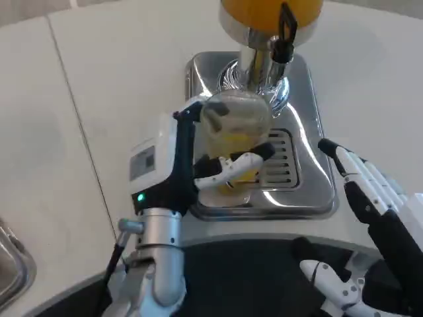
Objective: Grasp the cup under the faucet to collect the drink, then remove the cup.
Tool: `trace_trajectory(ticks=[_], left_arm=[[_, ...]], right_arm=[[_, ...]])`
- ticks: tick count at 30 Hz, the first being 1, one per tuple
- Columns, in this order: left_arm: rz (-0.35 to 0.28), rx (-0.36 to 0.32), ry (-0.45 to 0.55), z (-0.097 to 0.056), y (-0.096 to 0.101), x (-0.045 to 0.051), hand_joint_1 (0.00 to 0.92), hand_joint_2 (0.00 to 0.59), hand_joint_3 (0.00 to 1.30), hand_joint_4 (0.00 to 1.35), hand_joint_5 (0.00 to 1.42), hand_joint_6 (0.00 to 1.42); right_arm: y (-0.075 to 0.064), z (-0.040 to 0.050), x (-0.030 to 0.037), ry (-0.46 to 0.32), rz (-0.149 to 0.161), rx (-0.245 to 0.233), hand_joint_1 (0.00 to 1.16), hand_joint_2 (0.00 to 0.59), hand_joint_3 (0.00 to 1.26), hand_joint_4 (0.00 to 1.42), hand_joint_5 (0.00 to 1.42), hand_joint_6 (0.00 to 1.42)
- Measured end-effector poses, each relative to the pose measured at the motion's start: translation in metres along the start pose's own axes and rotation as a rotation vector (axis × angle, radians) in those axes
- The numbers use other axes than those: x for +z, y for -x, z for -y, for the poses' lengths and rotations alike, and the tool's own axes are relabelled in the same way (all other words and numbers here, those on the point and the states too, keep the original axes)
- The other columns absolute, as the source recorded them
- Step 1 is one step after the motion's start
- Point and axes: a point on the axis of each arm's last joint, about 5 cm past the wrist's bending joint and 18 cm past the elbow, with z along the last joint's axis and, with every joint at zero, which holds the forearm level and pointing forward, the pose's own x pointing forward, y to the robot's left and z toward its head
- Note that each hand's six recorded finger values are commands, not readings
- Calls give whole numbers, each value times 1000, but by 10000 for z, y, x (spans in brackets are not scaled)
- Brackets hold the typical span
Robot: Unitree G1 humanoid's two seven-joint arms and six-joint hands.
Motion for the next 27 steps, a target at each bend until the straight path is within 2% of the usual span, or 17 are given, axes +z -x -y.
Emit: trace_trajectory(ticks=[9, 12, 15, 18, 22, 27], left_arm=[[-14, 29, -61, -191, 56, -184, 750, 0, 1135, 1216, 1424, 1424], [-12, 40, -71, -243, 70, -218, 755, 0, 1135, 1224, 1424, 1424], [-6, 65, -85, -355, 67, -268, 771, 0, 1135, 1231, 1424, 1424], [11, 95, -109, -528, 87, -335, 779, 0, 1145, 1230, 1424, 1424], [-7, 96, -111, -690, 202, -415, 790, 0, 1154, 1230, 1424, 1424], [-9, 73, -115, -811, 339, -443, 794, 0, 1157, 1230, 1424, 1424]], right_arm=[[-2, -12, 9, -7, 7, 8, 393, 404, 0, 0, 0, 1], [-2, -13, 10, -7, 7, 8, 392, 405, 0, 0, 0, 1], [-2, -13, 9, -5, 8, 10, 392, 405, 0, 0, 0, 1], [1, -12, 6, 0, 8, 13, 392, 405, 0, 0, 0, 1], [-4, -1, -12, 14, 5, 14, 392, 405, 0, 0, 0, 1], [-16, 12, -24, 31, 10, 13, 392, 405, 0, 0, 0, 0]])
